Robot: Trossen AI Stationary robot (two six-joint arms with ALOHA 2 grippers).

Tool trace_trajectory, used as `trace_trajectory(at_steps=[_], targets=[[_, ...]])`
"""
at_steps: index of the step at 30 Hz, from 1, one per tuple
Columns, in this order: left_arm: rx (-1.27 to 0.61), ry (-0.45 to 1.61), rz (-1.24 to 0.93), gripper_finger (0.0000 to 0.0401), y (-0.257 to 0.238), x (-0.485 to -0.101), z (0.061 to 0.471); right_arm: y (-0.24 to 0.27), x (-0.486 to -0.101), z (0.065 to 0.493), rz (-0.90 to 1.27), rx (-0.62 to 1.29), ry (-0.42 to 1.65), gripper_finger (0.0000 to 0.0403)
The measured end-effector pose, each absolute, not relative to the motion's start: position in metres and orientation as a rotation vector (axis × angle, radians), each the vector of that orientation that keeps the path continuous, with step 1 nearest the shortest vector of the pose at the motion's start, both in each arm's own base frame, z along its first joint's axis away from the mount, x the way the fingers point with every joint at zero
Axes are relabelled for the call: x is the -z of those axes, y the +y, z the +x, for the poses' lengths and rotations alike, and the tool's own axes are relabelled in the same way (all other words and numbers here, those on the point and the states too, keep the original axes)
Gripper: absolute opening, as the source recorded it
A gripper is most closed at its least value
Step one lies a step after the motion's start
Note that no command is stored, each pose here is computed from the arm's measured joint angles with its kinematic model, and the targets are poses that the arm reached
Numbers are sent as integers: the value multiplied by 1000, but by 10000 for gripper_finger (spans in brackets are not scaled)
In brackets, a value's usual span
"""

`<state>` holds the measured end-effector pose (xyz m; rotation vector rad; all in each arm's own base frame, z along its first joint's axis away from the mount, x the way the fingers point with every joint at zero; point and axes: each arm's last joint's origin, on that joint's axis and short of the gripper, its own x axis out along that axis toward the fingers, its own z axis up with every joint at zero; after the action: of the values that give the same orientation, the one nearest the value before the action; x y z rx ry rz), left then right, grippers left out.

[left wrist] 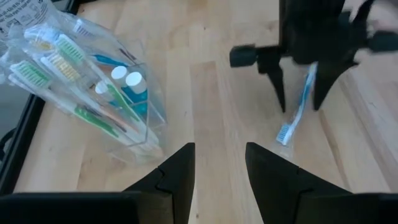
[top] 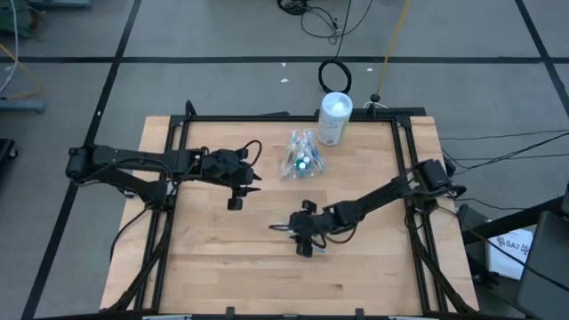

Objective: Pick & Place toothbrushing station
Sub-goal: Put the blue toothbrush into the transparent organizer

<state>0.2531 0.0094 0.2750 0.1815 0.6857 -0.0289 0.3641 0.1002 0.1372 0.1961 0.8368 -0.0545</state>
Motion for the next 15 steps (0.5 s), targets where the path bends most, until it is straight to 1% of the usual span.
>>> trace_trajectory(at_steps=[3, 10, 12, 15], targets=[[31, 692, 181, 147, 9, -274, 253, 100, -121, 366, 179, 118, 850, 192], [27, 702, 162, 148, 9, -274, 252, 100, -110, 369, 163, 157, 853, 189], [27, 702, 161, 147, 9, -274, 252, 100, -109, 369, 155, 154, 857, 180], [28, 704, 161, 147, 9, -274, 252, 100, -109, 368, 144, 150, 861, 152]])
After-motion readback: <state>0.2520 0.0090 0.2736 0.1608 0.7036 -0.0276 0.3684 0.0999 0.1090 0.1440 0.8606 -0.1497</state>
